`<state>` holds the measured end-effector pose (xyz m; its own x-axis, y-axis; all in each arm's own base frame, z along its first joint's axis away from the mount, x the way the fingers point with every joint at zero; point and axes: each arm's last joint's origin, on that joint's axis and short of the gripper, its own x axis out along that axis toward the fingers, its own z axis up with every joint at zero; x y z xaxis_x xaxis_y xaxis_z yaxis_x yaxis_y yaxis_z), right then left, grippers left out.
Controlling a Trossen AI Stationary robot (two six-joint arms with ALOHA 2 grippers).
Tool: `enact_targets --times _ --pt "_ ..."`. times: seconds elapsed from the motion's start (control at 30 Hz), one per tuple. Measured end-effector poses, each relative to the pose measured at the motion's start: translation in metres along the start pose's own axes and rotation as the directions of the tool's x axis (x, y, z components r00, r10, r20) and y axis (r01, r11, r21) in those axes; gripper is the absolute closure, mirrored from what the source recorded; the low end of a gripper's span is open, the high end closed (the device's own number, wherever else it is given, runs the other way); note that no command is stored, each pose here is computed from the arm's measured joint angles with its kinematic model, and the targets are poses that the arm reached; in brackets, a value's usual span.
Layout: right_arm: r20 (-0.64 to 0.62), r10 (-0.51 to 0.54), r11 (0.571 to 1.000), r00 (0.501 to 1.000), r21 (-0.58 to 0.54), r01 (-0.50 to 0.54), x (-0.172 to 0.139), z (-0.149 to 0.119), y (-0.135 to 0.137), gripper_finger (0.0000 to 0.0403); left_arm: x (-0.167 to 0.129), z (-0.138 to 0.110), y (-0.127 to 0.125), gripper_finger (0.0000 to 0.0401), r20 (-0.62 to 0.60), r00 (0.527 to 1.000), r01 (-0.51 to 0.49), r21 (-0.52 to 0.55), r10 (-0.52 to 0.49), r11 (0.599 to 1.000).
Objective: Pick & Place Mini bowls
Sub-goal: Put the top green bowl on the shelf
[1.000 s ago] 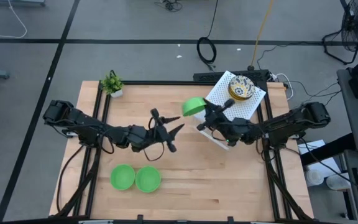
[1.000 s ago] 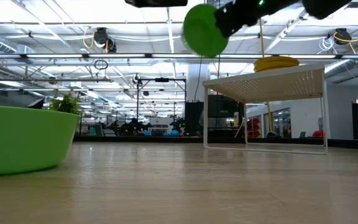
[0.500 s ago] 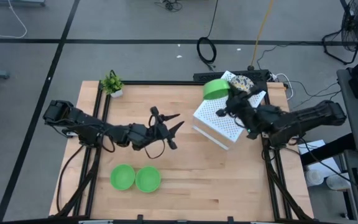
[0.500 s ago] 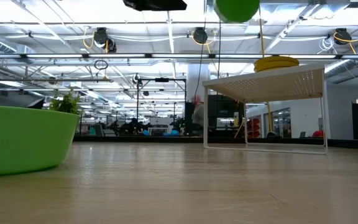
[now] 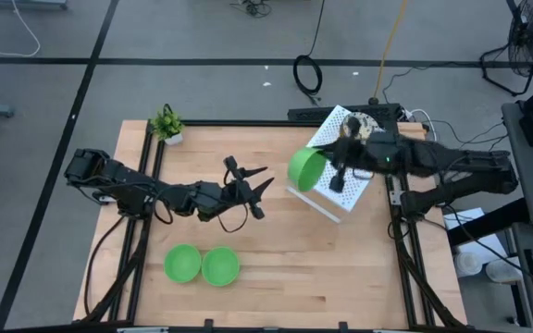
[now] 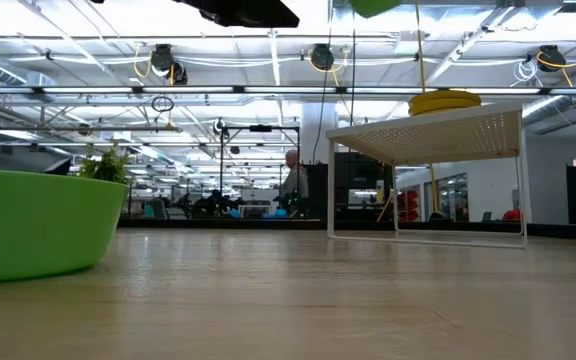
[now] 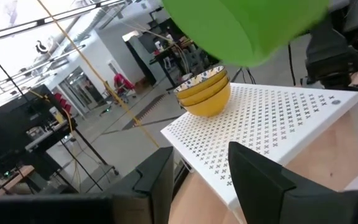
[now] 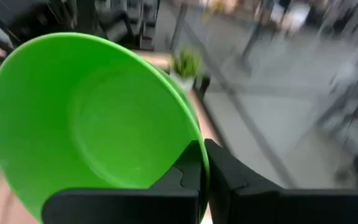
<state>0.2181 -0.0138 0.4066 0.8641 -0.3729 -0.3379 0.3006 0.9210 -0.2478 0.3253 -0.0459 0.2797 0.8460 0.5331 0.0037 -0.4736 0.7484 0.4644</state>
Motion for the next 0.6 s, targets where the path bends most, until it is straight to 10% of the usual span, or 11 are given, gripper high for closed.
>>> enact_targets --times 0.33,0.6 --pt "-0.562 0.013 0.989 0.827 0.127 0.071 0.015 -0.031 -0.048 0.0403 0.002 -0.001 0.002 0.0244 -0.003 1.0 -0.007 -0.004 0.007 1.0" --pt "-0.68 0.086 0.984 0.728 0.174 0.046 0.048 -0.057 -0.063 0.0403 0.003 -0.002 0.002 0.0244 -0.006 1.0 -0.006 -0.001 0.006 1.0"
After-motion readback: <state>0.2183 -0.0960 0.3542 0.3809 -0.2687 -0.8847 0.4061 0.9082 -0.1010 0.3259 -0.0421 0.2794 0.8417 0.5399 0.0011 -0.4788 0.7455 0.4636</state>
